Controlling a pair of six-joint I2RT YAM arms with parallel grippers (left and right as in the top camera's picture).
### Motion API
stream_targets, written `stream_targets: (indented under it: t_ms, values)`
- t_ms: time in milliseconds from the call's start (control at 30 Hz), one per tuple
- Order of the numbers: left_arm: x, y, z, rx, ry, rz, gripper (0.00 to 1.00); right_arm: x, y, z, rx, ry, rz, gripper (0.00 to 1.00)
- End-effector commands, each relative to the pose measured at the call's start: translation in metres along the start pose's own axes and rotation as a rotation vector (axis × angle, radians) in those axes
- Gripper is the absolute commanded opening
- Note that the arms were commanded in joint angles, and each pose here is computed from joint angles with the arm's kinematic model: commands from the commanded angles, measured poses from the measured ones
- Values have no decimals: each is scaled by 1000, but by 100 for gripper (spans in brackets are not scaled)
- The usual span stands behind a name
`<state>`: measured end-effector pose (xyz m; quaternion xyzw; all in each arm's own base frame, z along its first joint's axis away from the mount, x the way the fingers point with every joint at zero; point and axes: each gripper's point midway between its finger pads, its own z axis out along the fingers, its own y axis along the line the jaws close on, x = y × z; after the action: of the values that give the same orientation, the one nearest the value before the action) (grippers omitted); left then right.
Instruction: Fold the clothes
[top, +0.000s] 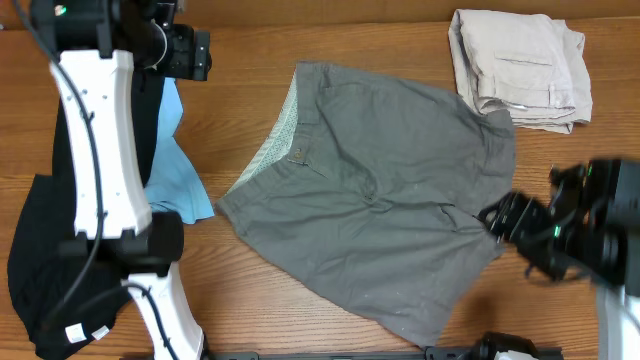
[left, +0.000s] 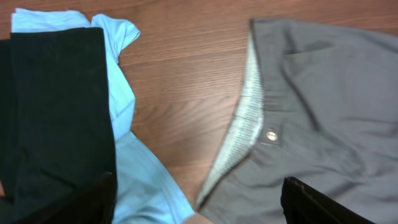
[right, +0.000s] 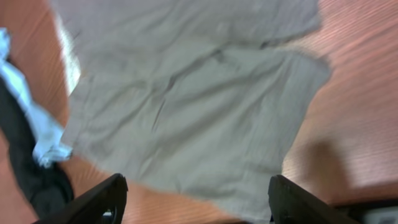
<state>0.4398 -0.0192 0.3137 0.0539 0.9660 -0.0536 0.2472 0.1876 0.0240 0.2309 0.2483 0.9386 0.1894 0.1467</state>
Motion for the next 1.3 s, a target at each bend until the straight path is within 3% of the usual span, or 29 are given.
stream_targets:
  t_ms: [0, 200, 367, 633, 900, 1100, 1133, 1167, 1200, 1233, 1267]
  values:
    - [18, -28, -41, 19, -31, -40, 87, 22, 9, -12, -23, -3, 34, 76]
    - [93, -26, -5, -120, 242, -220, 87, 53, -6, -8, 108, 54, 86, 77]
    - [136, -21, 47, -158, 405, -308, 77, 79, -26, 27, 235, 140, 181, 76]
    - [180, -27, 141, -112, 441, -469, 61, 119, -30, 88, 245, 273, 224, 73]
    - [245, -13, 194, -198, 469, -646, 59, 127, -29, 98, 270, 299, 217, 72]
    - [261, -4, 212, -232, 430, -663, 59, 129, -33, 105, 326, 332, 227, 71]
    - [259, -2, 215, -235, 414, -661, 53, 129, -34, 106, 339, 335, 228, 69]
    - [258, -1, 216, -237, 404, -660, 41, 128, -35, 107, 349, 336, 229, 68]
    - [256, -1, 218, -235, 391, -660, 17, 128, -35, 109, 358, 340, 230, 68]
    - [254, -1, 219, -232, 379, -659, 4, 129, -36, 111, 367, 346, 232, 67]
    - [252, 0, 220, -230, 373, -658, 4, 130, -37, 113, 374, 350, 236, 66]
